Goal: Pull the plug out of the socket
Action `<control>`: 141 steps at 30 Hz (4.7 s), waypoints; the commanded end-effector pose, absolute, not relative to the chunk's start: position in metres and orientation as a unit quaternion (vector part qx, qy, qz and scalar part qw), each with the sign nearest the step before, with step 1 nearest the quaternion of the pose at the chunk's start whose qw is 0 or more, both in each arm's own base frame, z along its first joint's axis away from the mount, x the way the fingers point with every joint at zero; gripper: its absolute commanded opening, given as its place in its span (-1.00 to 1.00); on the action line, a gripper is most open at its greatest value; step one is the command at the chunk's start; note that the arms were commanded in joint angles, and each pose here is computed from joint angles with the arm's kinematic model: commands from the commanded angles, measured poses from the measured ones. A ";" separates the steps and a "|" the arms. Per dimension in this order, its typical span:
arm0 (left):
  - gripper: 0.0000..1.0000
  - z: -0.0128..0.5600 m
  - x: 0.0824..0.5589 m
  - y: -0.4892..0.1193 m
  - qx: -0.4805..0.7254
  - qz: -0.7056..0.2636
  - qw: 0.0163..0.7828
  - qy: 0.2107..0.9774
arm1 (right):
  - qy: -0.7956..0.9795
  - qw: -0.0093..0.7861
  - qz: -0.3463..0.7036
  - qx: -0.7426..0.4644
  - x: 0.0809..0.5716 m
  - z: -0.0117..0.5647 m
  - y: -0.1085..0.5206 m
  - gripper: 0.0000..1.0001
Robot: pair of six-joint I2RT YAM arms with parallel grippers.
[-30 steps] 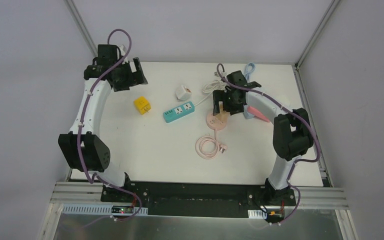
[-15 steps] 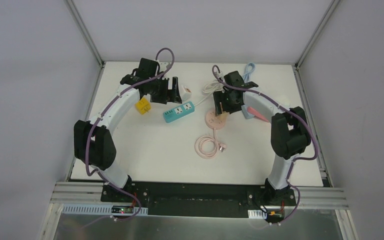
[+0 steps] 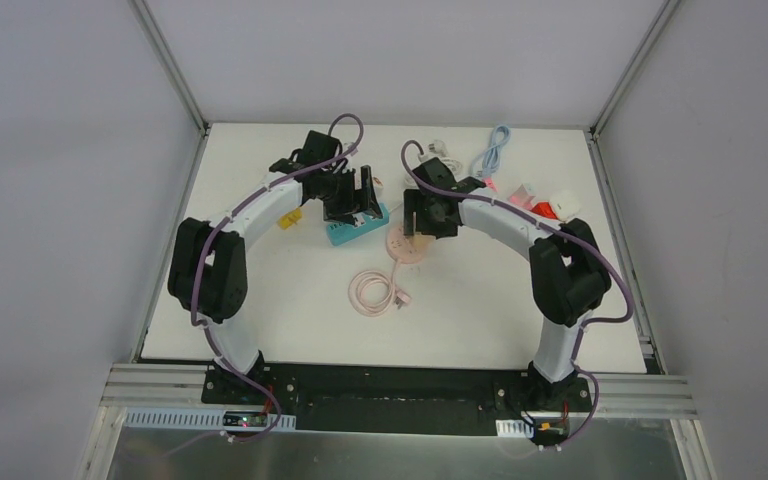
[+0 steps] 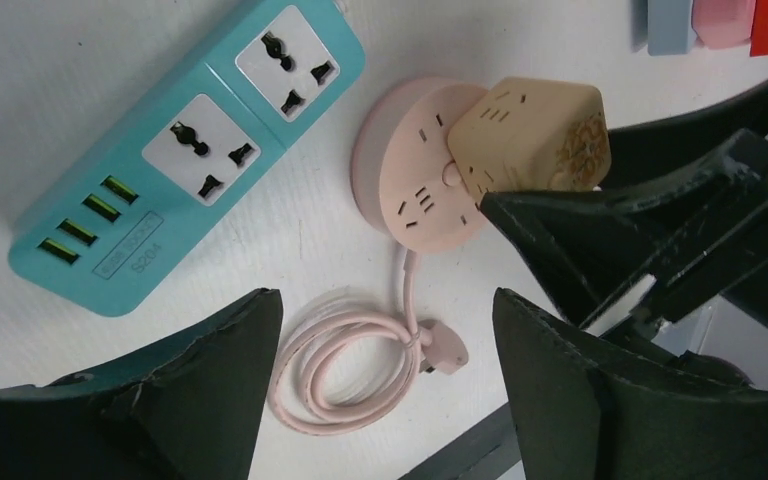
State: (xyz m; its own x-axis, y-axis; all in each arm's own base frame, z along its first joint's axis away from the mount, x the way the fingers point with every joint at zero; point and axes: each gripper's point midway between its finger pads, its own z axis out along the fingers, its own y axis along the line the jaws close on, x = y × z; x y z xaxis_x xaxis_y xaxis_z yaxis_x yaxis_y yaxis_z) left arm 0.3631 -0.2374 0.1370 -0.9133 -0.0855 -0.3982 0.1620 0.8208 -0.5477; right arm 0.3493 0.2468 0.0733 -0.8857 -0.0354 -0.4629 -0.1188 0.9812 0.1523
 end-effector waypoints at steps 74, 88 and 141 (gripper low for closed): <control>-0.21 0.010 0.327 -0.252 -0.036 -0.150 0.089 0.984 | 0.935 0.278 0.176 -0.130 0.339 0.095 0.282 -1.00; -0.34 0.004 0.323 -0.247 -0.031 -0.136 0.077 0.987 | 0.928 0.296 0.147 -0.169 0.337 0.104 0.286 -1.00; -0.55 0.004 0.332 -0.240 -0.005 -0.107 0.064 0.992 | 0.920 0.292 0.210 -0.158 0.352 0.131 0.278 -1.00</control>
